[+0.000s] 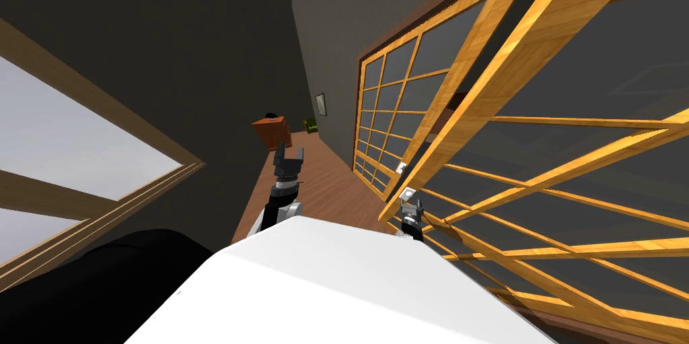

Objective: Pull the door open

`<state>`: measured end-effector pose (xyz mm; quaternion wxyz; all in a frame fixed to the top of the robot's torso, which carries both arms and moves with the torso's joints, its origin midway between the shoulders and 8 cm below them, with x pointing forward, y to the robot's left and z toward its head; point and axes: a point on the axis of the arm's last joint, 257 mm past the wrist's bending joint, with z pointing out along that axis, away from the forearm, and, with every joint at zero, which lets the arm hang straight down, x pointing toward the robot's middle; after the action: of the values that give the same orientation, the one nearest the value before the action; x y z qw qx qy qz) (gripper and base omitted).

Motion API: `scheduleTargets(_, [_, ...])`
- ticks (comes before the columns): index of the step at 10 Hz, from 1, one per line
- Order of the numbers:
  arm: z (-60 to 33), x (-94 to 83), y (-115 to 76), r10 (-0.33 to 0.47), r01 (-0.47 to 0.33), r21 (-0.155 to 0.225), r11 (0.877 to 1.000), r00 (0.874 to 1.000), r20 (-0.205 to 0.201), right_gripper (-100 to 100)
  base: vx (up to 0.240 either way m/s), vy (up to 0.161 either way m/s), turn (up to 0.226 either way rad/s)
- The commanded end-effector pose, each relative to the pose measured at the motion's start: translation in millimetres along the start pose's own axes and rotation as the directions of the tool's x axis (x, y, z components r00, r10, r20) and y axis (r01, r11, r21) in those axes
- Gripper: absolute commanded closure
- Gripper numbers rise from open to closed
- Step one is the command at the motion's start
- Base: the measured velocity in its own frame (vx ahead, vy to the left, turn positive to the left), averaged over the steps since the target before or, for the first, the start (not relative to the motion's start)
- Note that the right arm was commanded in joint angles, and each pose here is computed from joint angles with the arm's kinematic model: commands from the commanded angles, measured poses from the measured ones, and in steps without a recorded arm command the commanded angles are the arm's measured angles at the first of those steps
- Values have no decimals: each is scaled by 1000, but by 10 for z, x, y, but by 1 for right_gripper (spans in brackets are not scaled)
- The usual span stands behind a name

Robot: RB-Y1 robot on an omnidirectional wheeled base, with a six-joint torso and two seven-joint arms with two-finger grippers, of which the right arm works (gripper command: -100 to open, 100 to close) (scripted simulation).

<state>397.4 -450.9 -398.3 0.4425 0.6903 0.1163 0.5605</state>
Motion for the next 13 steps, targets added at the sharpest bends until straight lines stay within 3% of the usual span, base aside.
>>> scheduleTargets(1, [11, 27, -21, 68, -68, -4, 998, 998, 3, -100, -63, -13, 44])
scheduleTargets(2, [11, 27, -21, 74, -74, -4, 997, 997, 3, -100, -47, -11, 21])
scheduleTargets(4, [32, 72, -59, 169, -169, -10, 986, 986, 9, -100, -61, -19, 61])
scheduleTargets(7, [42, 94, -78, 243, -243, -13, 970, 970, 11, -100, -52, -12, 31])
scheduleTargets(9, [61, 138, -117, 334, -334, -20, 943, 942, 15, -100, -70, -17, 60])
scheduleTargets(10, [61, 138, -117, 351, -350, -20, 936, 936, 15, -100, -60, -15, 20])
scheduleTargets(11, [70, 160, -136, 396, -395, -24, 918, 918, 17, -100, -48, -5, 41])
scheduleTargets(12, [70, 160, -136, 402, -402, -24, 915, 915, 16, -100, -38, -4, 26])
scheduleTargets(13, [78, 181, -156, 451, -451, -27, 892, 892, 18, -100, -45, -4, 45])
